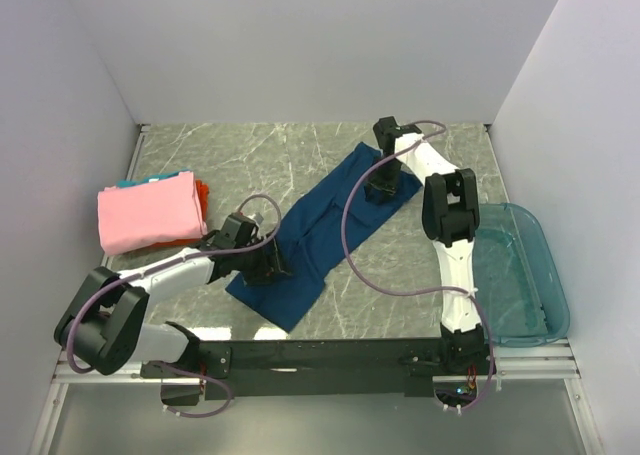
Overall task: Fold and stack the t-shirts
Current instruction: Fold the tshirt
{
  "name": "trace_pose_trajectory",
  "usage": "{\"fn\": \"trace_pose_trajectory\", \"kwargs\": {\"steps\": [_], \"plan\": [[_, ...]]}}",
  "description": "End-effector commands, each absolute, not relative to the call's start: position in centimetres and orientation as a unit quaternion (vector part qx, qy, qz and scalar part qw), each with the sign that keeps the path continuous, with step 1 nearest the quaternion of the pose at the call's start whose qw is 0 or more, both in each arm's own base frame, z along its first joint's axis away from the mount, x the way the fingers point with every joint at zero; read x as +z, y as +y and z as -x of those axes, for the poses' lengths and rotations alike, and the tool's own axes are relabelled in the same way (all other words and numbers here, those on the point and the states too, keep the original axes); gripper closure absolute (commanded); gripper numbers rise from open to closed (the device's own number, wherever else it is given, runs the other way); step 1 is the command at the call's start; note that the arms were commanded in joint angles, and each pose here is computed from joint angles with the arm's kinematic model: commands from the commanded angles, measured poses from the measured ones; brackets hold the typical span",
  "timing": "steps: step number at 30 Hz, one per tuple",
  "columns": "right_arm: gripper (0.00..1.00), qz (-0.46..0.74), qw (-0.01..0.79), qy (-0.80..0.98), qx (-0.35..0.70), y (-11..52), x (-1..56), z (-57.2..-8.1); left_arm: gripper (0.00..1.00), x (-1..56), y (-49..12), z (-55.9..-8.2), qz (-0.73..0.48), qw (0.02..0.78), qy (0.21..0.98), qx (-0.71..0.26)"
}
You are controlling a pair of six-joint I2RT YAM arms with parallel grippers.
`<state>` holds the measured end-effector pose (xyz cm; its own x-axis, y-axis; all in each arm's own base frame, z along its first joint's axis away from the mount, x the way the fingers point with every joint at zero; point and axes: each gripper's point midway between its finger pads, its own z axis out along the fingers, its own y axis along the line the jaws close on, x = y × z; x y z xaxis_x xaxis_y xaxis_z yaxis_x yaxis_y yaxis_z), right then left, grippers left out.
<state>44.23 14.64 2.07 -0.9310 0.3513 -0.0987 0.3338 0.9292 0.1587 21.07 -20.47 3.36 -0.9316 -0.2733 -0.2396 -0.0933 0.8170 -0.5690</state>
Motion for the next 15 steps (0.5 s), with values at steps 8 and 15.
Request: {"fn": "trace_pose_trajectory", "kwargs": {"steps": [8, 15], "plan": [[0.57, -0.191, 0.076, 0.976, 0.065, 14.2, 0.2, -48.2, 0.27, 1.9, -22.5, -14.1, 0.034, 0.046, 0.952, -0.302], [0.57, -0.202, 0.088, 0.971, 0.093, 15.1, 0.4, -49.7, 0.27, 3.2, -25.7, -13.2, -0.032, 0.029, 0.932, -0.36]]}}
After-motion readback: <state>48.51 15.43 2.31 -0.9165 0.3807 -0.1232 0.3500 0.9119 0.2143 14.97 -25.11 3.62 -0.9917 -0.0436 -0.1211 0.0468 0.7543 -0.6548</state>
